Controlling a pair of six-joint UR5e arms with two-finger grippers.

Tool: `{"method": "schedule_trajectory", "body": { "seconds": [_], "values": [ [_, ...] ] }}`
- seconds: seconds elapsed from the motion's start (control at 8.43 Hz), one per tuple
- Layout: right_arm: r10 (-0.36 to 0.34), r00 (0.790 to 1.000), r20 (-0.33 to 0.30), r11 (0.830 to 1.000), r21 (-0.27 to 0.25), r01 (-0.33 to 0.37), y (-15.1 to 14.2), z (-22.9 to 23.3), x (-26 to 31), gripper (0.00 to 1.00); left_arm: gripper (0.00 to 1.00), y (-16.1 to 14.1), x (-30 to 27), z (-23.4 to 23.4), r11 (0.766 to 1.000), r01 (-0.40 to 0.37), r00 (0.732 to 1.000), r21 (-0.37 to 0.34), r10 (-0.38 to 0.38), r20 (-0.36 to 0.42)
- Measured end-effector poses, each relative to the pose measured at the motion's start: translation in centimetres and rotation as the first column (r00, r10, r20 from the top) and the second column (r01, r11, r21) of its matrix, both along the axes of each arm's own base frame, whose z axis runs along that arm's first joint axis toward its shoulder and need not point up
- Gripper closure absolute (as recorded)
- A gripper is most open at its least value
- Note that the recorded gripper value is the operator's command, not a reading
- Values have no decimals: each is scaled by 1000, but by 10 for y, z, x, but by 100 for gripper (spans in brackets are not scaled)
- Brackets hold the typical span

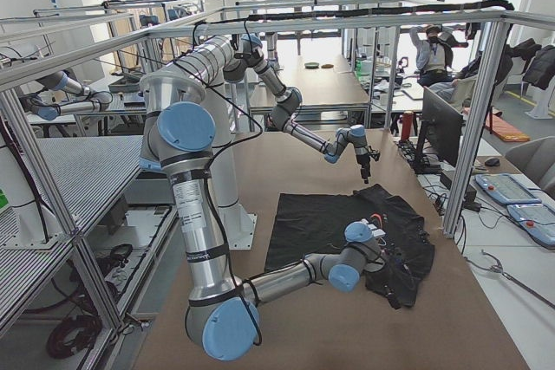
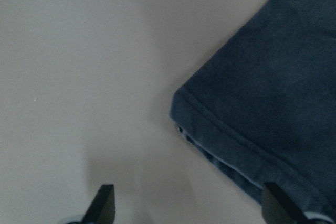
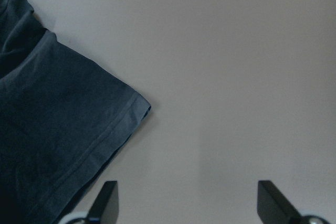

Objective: Fold clothes
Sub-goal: 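Grasp the sleeve nearest the left gripper and fold it onto the shirt body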

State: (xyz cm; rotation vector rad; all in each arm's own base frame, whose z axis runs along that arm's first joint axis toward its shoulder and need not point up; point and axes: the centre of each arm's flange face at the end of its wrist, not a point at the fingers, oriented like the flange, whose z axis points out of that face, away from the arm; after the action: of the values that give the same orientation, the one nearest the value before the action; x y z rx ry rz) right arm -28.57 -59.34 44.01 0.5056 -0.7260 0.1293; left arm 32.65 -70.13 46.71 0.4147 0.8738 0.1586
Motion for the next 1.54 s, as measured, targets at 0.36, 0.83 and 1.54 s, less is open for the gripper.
{"method": "schedule_trajectory", "body": {
  "seconds": [0.36, 0.83, 1.54],
  "values": [
    [-6, 1000, -4, 1000, -1, 6, 1, 2, -5, 6, 30, -30, 21, -13, 1000, 8, 1000, -17, -8, 15],
    [-3, 1000, -11, 1000, -3, 3, 0, 5, -6, 6, 87, -39, 25, -10, 999, 21, 999, -27, -20, 36],
    [0, 1000, -10, 1000, -1, 0, 0, 4, -6, 6, 100, -42, 19, -23, 999, 31, 999, -18, -30, 18]
  ]
}}
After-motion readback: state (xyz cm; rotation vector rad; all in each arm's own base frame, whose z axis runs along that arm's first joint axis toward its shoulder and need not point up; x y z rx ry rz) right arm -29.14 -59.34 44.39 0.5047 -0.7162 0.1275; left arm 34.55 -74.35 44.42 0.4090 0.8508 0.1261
